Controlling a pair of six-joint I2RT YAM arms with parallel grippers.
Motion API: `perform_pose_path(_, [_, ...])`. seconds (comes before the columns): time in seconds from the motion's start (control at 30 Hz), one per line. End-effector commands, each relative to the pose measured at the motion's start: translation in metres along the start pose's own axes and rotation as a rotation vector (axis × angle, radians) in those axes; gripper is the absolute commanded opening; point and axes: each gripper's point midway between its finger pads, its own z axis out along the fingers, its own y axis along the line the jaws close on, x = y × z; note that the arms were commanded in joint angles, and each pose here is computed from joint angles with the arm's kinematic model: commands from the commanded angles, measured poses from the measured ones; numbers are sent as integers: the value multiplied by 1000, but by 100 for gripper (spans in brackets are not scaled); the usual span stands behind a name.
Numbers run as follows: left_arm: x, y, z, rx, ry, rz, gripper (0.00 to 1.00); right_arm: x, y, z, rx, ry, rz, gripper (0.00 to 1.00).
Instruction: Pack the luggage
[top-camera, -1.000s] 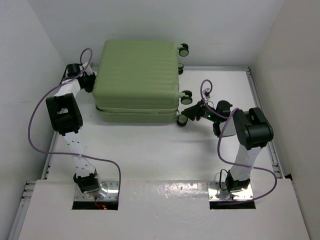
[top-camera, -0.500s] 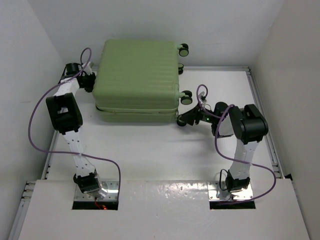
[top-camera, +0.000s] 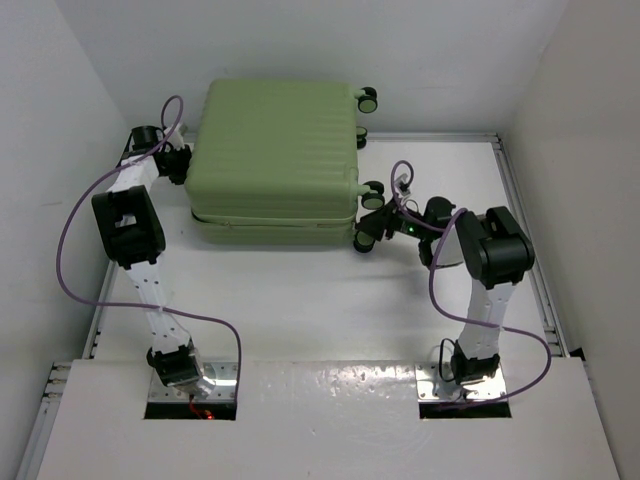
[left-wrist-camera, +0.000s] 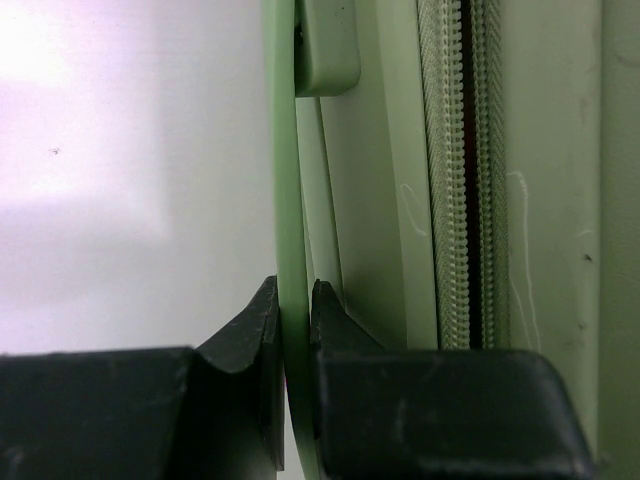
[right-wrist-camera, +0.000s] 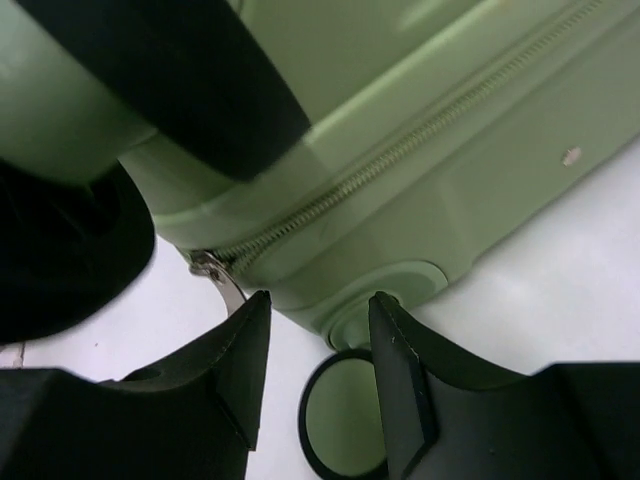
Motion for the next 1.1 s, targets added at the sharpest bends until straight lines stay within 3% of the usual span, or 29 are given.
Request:
perform_pose_path(0.0, [119,25,18,-32,339,-98,0,-69,30,12,-112,-211,-318,44])
perform_pose_path(0.3, [120,23,17,-45,346,-87,0,-60,39,14,-140,-189,-287,42])
perform_pose_path(0.6, [121,23,12,-63,349,-84,0,-40,30,-16,-99,-145,-265,42])
perform_pose_path(1.07, [134,8,21,-67,394,-41,0,-69,22,-8,-105,-190,-246,42])
